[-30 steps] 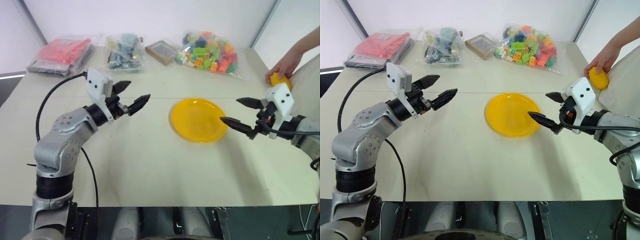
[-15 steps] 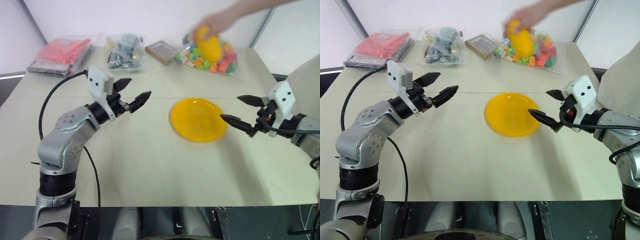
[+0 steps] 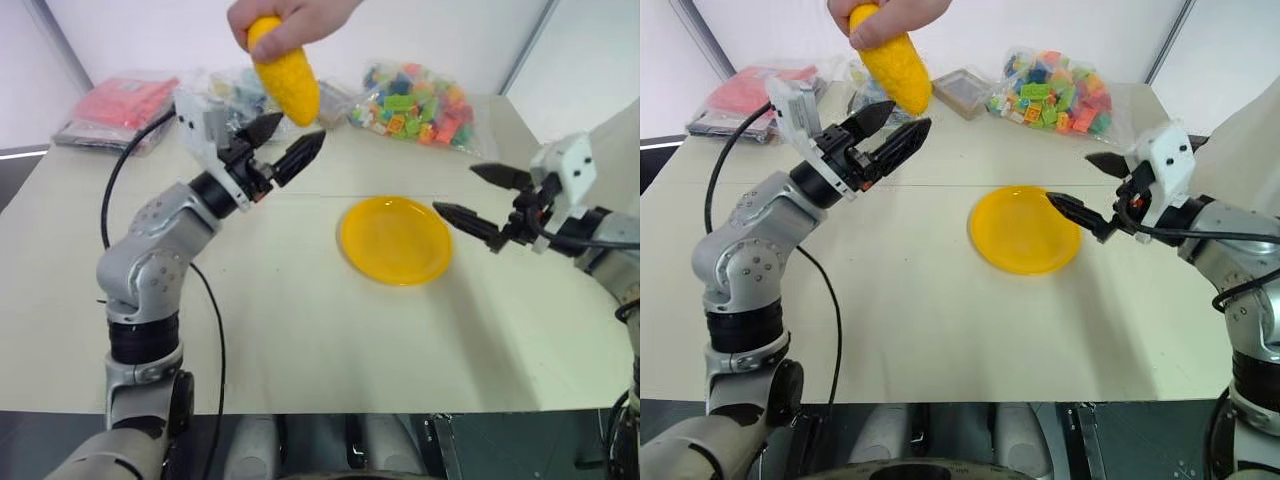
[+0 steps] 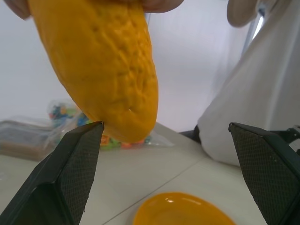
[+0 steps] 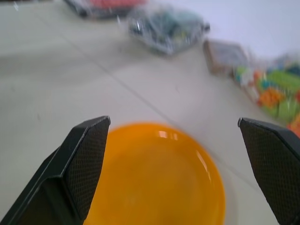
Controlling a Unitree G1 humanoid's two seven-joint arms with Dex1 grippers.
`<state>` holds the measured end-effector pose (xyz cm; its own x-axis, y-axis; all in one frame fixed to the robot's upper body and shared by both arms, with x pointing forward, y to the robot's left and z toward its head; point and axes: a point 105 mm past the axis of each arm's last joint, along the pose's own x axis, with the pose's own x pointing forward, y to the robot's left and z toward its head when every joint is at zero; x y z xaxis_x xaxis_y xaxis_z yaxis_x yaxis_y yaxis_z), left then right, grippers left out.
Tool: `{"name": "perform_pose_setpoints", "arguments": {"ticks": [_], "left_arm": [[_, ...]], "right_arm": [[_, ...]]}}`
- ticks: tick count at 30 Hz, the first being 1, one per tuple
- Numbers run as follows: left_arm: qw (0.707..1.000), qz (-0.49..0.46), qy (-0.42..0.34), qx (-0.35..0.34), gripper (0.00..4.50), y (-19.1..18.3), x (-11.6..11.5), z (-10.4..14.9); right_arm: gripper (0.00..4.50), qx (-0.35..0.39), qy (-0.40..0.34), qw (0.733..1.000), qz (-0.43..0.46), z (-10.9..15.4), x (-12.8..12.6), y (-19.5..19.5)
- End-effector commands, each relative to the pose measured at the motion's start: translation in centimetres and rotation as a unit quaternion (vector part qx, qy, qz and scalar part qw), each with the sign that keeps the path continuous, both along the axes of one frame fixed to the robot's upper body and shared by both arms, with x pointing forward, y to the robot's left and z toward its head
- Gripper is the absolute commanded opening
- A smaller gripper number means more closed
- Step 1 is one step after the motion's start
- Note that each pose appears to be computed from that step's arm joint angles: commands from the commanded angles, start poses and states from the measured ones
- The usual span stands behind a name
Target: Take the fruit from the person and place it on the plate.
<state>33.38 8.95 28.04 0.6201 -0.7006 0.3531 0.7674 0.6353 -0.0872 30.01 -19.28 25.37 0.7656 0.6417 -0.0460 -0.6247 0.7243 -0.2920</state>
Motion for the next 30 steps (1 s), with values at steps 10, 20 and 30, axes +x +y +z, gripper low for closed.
{"name": "perform_pose_setpoints", "arguments": {"ticks": [10, 20, 30], "left_arm": [[0.999, 0.008, -0.029, -0.046, 4.47, -0.1, 1.8, 2.8], [0.998, 0.011, -0.037, -0.058, 4.23, -1.0, 2.8, 3.4], [0.998, 0.001, -0.027, -0.058, 2.14, -1.7, 2.8, 3.1]], "right_arm": [[4.5, -0.004, -0.025, 1.0, 0.0, 1.3, -0.8, 0.7], [4.5, -0.009, -0.021, 1.0, -0.009, 0.9, -0.9, 0.3], [4.5, -0.018, -0.013, 1.0, -0.02, 0.4, -1.1, -0.2]]}}
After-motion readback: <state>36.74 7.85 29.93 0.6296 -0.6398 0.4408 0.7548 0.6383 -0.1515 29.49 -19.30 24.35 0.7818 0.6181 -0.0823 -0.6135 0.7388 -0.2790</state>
